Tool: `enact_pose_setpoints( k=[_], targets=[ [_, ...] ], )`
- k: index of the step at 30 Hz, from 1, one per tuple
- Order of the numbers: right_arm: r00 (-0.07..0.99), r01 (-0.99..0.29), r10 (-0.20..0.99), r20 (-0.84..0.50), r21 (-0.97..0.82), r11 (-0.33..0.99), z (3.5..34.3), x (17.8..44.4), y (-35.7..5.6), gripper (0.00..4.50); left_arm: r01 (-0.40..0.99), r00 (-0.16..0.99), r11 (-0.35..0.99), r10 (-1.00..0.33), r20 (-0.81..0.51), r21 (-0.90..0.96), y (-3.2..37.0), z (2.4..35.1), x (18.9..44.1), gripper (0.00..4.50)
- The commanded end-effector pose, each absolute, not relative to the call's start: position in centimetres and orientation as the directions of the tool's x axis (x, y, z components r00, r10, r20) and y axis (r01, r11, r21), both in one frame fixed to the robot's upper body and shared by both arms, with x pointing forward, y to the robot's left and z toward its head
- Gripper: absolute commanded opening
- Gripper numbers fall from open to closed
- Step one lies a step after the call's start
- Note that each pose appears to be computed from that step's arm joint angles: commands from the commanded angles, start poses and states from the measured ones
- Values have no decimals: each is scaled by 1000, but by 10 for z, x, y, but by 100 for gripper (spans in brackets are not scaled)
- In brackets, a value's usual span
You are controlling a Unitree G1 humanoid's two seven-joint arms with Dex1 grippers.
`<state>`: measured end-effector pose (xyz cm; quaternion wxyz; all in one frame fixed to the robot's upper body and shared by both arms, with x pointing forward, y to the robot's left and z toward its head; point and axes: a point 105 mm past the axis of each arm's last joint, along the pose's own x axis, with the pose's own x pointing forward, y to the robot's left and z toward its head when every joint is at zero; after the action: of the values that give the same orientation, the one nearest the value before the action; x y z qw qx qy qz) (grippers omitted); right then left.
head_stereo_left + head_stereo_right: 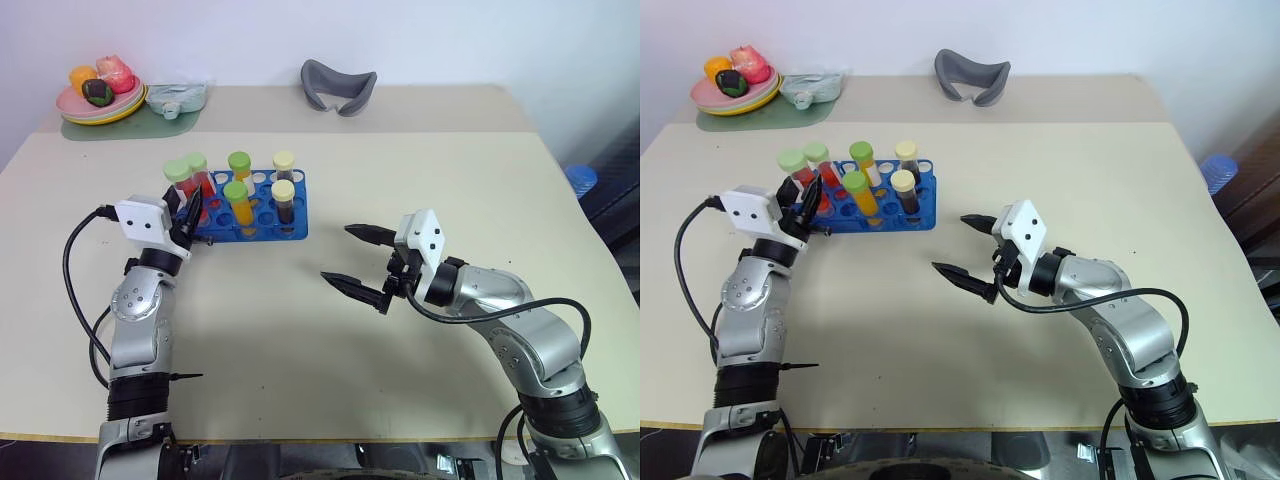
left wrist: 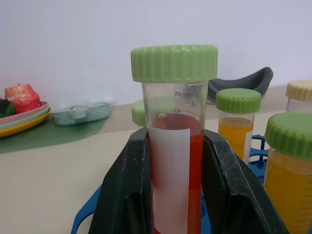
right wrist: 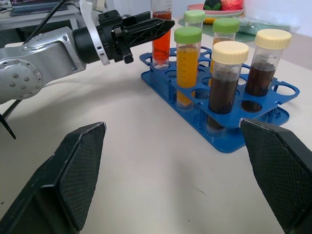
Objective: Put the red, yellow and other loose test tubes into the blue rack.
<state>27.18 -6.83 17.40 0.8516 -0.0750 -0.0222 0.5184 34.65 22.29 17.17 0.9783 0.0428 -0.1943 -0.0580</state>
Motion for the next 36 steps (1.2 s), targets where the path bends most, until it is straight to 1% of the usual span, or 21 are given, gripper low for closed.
enact_pose_setpoints(
  k=[1,10,12,14,17,20,22,26,30,33,36],
  targets=[
    [440,-882,898,-5,-191,431,186,266,-65,450,95,911,989,-132,390,111,221,176,348,78],
    [445,-879,896,-4,-196,435,187,266,-66,450,104,909,989,-137,394,105,218,175,352,78],
    [445,-878,896,-4,-198,435,187,266,-66,450,102,909,989,-136,395,104,219,175,351,182],
    [444,-879,896,-4,-198,435,187,266,-66,450,93,909,991,-125,398,99,222,176,350,270],
    [445,-879,896,-10,-200,434,187,266,-69,450,75,906,994,-102,411,82,231,183,345,423],
    [465,-869,885,-27,-208,450,186,269,-79,450,67,905,996,-88,416,64,245,193,330,423],
    [491,-855,870,-41,-212,473,186,273,-91,450,58,915,996,-83,396,73,257,195,317,423],
    [583,-802,807,-91,-226,553,184,282,-130,450,49,956,989,-87,280,141,287,185,285,423],
    [674,-735,724,-147,-234,637,177,288,-173,450,32,987,980,-61,147,197,313,165,256,423],
    [716,-698,674,-181,-230,678,168,290,-197,450,30,994,977,-52,99,213,320,157,244,423],
    [733,-680,650,-199,-229,696,161,295,-212,450,47,995,979,-64,83,199,317,153,242,423]
  ],
)
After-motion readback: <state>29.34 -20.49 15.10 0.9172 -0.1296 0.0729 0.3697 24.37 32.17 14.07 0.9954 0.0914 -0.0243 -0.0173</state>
